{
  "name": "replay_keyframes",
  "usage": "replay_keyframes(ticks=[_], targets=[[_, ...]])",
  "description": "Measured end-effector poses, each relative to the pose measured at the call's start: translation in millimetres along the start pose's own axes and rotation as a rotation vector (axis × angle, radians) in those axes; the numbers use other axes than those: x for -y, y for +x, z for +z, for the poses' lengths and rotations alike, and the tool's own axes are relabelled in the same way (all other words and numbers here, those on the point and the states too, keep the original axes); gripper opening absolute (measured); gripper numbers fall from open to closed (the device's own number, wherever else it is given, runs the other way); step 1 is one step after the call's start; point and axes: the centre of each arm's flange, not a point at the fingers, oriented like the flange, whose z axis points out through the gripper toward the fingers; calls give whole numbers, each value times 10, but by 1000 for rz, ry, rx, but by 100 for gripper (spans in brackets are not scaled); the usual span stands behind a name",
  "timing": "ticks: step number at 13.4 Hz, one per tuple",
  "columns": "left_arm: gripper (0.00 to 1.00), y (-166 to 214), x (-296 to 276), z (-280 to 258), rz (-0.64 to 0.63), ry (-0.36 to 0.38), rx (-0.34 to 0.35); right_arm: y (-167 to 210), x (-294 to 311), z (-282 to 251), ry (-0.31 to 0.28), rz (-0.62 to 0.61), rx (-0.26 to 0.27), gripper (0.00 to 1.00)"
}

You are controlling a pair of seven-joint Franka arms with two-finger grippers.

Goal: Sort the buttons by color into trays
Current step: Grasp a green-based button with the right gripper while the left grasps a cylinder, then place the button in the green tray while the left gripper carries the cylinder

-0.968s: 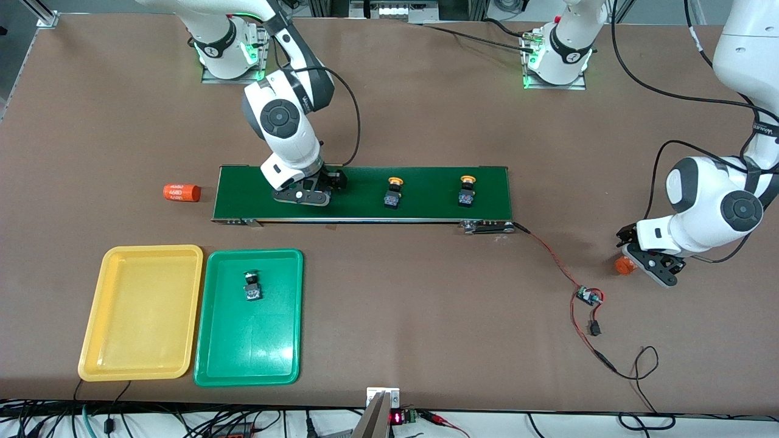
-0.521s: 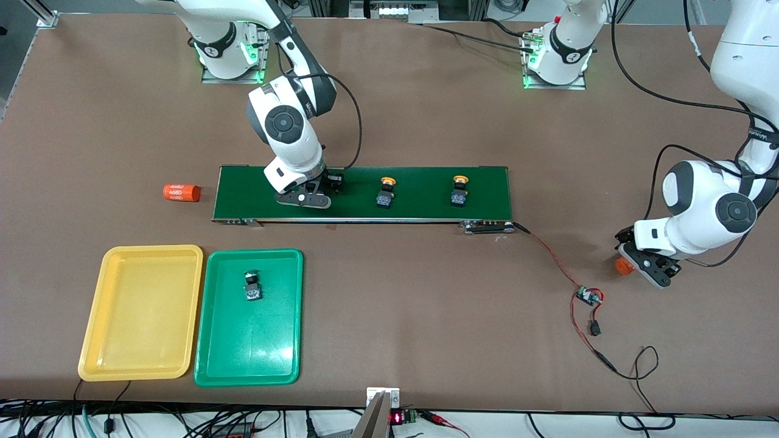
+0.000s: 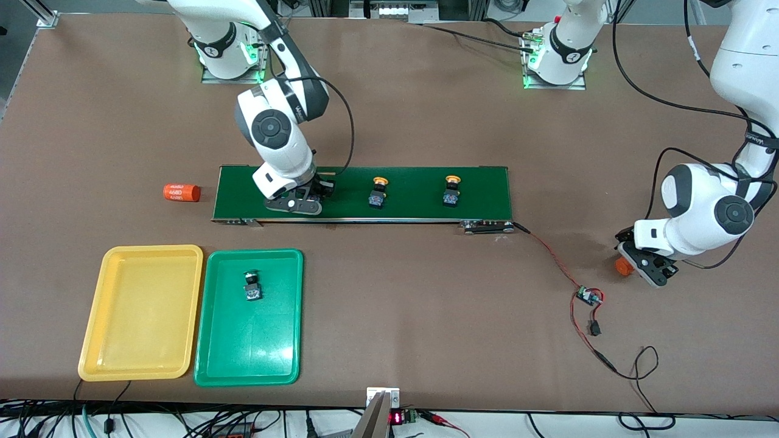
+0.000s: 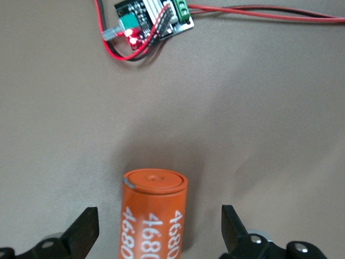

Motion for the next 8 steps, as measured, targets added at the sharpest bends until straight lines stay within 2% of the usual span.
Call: replay_keyframes(ticks=[2,4,6,8], targets=[[94,-4,-18,53,1,-9,2,299,11,-507,29,-32,-32,42],[71,-7,-26,85,2,-14,3,651,-82,-850,57,-89,-87,42],[50,-5,-23,82,3,-13,2,1081,-208,-790,53,-121,-119,42],[50,1,-17,65,3,-12,2,1512,-398,-413,37,-135,-141,42]])
